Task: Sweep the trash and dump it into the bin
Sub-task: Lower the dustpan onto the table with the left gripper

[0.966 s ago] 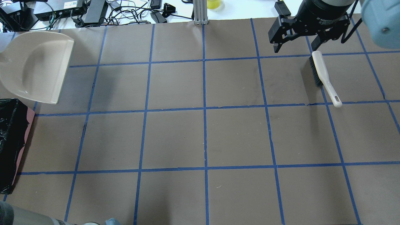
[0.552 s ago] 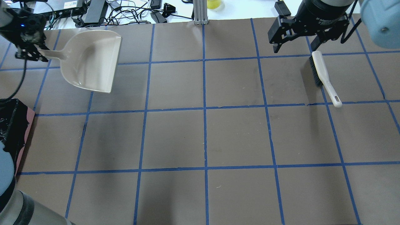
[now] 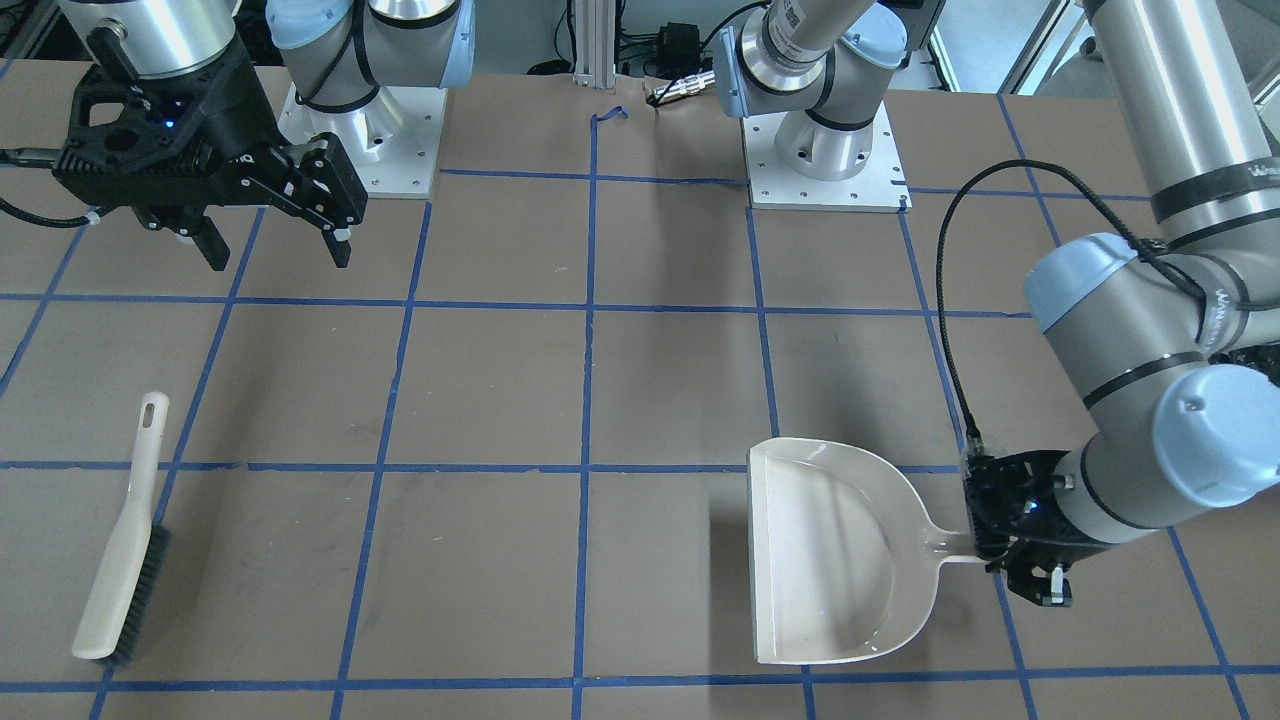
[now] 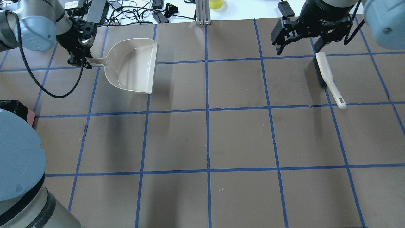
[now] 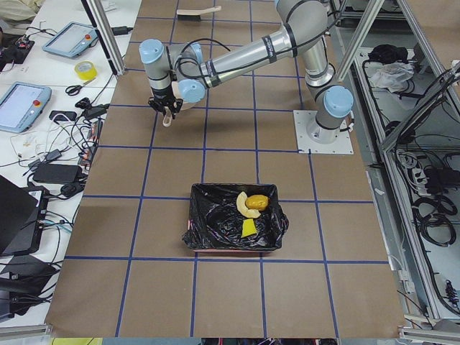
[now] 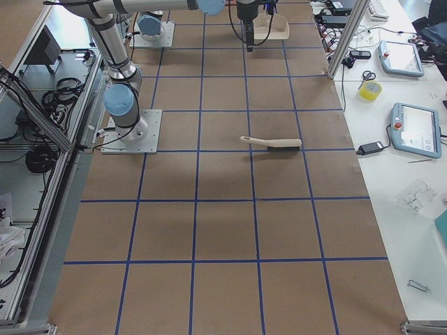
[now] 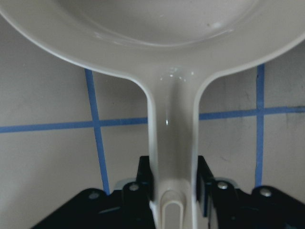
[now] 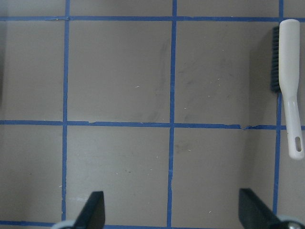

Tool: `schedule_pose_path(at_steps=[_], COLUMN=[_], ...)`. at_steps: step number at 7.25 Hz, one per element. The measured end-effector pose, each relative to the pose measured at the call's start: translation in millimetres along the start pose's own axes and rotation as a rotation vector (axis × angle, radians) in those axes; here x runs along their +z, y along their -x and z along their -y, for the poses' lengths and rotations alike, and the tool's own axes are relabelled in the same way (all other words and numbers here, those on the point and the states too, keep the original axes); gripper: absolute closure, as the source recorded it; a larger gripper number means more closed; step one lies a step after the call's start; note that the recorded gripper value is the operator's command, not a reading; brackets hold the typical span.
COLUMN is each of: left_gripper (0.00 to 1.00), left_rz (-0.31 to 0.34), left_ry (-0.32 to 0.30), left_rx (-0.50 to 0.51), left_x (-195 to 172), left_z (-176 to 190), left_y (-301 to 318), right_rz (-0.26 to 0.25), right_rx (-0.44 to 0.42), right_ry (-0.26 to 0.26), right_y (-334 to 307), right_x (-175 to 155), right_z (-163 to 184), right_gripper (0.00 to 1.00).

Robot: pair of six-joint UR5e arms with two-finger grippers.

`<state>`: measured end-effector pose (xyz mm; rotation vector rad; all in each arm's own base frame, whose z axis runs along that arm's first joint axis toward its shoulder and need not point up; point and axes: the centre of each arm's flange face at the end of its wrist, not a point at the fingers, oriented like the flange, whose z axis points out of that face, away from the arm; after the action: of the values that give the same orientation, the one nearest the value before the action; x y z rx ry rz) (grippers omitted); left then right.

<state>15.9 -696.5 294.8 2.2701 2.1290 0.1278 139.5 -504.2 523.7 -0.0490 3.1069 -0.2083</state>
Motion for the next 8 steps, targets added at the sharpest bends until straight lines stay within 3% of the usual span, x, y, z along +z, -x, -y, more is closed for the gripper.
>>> schedule_pose_path(at_steps=[2,3,4,7,8], left_gripper=[0.98,0.89,0.89,0.36,0.34], left_rz=[-0.033,-0.043,-0.048,-0.032,-0.022], left_ry=[0.039,0.043,0.044,0.048,0.050], left_rx=[-0.018,-0.020,-0.020,-0.018,-0.018], left_x=[18,26,32,42,44], left_z=[22,30,34,37,37], left_y=[6,8,9,12,13], right_rz=[0.001,0.001,0.001,-0.001,0.000], right_rx=[-0.001,-0.001,-0.001,-0.003,-0.002], right_ry=[0.002,0.003,0.004,-0.003,-0.005], right_y=[0,0,0,0,0], right_x=[1,2,2,5,5], right_z=[1,1,1,3,4], right_gripper=[0.00,0.00,0.00,0.00,0.00])
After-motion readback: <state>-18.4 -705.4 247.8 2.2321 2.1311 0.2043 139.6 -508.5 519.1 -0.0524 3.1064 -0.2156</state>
